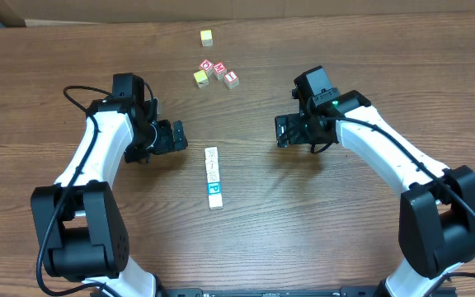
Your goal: Flip 5 blocks
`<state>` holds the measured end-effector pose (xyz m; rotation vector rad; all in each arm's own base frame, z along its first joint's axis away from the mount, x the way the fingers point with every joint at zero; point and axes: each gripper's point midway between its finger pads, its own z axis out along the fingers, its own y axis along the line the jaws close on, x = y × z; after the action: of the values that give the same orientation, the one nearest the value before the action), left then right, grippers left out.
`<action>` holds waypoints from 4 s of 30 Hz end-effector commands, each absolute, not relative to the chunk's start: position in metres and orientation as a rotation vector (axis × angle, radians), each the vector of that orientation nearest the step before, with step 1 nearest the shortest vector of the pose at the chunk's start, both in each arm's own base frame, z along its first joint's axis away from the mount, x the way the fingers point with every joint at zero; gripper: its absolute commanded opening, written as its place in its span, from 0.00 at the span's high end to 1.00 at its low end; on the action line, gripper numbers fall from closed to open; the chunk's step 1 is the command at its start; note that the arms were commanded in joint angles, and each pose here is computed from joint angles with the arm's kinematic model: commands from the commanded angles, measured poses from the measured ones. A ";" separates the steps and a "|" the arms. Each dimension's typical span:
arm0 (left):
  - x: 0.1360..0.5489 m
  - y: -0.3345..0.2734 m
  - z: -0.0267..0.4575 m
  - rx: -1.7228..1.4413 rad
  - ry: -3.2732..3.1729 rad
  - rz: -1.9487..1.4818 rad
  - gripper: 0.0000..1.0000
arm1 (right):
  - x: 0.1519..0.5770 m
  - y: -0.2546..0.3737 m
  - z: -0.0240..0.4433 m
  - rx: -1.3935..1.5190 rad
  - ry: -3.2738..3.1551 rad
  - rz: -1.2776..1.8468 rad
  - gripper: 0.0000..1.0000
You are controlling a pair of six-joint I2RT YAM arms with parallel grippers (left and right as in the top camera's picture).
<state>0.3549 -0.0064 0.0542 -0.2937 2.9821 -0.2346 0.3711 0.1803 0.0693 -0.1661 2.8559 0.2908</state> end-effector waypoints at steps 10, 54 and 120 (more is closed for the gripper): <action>0.361 -0.006 0.068 -0.254 2.940 -0.228 0.00 | 0.374 0.183 0.082 -0.189 2.817 0.310 0.00; 0.361 -0.006 0.068 -0.254 2.940 -0.228 0.00 | 0.126 0.029 0.420 0.065 1.482 0.400 0.00; 0.361 -0.006 0.068 -0.254 2.940 -0.228 0.00 | 0.244 0.033 0.170 -0.110 1.590 0.136 0.00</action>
<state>0.3549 -0.0059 0.0541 -0.2940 2.9819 -0.2295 0.2435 0.0363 0.1724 -0.1059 1.5935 0.1696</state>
